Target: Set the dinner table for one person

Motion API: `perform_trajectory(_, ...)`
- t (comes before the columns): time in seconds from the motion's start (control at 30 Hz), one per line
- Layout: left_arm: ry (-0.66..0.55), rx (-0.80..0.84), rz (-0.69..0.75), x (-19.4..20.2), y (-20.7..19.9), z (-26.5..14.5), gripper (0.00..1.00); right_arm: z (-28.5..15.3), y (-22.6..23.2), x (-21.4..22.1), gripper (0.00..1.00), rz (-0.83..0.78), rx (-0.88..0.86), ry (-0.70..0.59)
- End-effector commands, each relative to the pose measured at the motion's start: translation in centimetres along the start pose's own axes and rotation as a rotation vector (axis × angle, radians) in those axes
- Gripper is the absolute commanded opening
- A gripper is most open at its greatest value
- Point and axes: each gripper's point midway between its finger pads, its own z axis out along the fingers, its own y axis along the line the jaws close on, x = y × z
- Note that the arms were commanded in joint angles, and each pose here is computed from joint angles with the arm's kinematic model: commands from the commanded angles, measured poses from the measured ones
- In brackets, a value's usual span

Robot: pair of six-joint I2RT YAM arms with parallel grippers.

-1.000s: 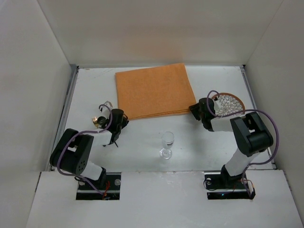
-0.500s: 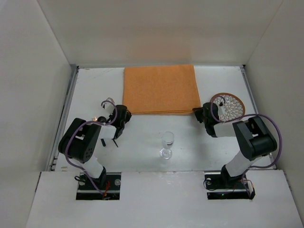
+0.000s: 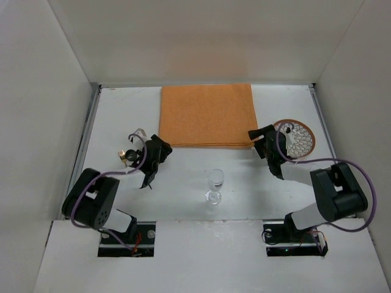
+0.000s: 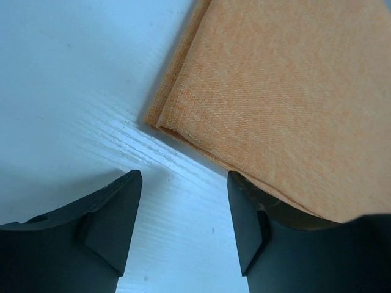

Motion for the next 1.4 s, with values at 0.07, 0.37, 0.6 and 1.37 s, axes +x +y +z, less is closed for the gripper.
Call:
perform_trajectory(0.07,-0.087,0.145,0.039,-2.5,-3.2,-3.5,0.63,-3.3,2.6,-1.8,0.84,-0.151,-0.060,-0.048)
perform_trajectory(0.37,-0.112,0.320,0.088,-1.0,-5.5,-5.9,0.63,-7.8,-1.4,-12.0,0.78,-0.079,0.053,-0.327)
perform_trajectory(0.6,-0.132,0.431,0.102,-0.8,-7.2,-7.9,0.63,-9.4,-8.5,-16.8,0.78,-0.019,0.284,-0.460)
perform_trajectory(1.37,-0.108,0.414,0.105,-0.1,-6.9,-7.4,0.63,-3.0,-13.9,-18.7,0.37,0.102,0.313,-0.346)
